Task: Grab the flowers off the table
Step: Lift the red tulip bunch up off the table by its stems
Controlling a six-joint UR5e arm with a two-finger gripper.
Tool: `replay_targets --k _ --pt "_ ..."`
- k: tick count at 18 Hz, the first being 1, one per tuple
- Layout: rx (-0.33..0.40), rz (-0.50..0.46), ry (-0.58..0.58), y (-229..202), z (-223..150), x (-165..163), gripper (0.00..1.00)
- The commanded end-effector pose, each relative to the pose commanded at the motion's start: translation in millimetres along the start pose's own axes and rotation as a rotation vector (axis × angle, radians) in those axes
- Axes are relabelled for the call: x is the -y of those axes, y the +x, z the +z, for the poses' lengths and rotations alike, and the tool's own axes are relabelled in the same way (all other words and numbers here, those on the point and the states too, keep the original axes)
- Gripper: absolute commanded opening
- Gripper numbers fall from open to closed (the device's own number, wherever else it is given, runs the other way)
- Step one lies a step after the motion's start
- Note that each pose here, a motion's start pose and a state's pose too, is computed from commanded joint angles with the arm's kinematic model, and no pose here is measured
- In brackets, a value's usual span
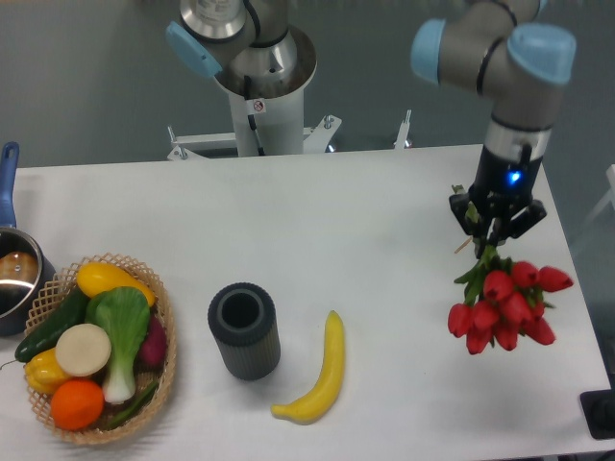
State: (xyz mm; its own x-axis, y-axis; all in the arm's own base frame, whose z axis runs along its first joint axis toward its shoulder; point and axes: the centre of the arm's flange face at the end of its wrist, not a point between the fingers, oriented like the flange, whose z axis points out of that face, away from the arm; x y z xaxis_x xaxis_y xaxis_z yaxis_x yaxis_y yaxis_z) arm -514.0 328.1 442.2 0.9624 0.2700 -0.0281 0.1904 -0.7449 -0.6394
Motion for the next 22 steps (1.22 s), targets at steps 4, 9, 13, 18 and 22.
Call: replay_targets --k 4,9,13,18,22 --pt "-0.037 0.055 0.122 26 -28 34 0.21" --pt "-0.146 0.097 0.312 40 -47 66 0.21" --pt "-0.224 0.129 0.415 58 -58 86 0.21" --pt "-0.284 0.145 0.422 77 -39 98 0.21" --pt "-0.290 0.144 0.424 79 -39 97 0.21"
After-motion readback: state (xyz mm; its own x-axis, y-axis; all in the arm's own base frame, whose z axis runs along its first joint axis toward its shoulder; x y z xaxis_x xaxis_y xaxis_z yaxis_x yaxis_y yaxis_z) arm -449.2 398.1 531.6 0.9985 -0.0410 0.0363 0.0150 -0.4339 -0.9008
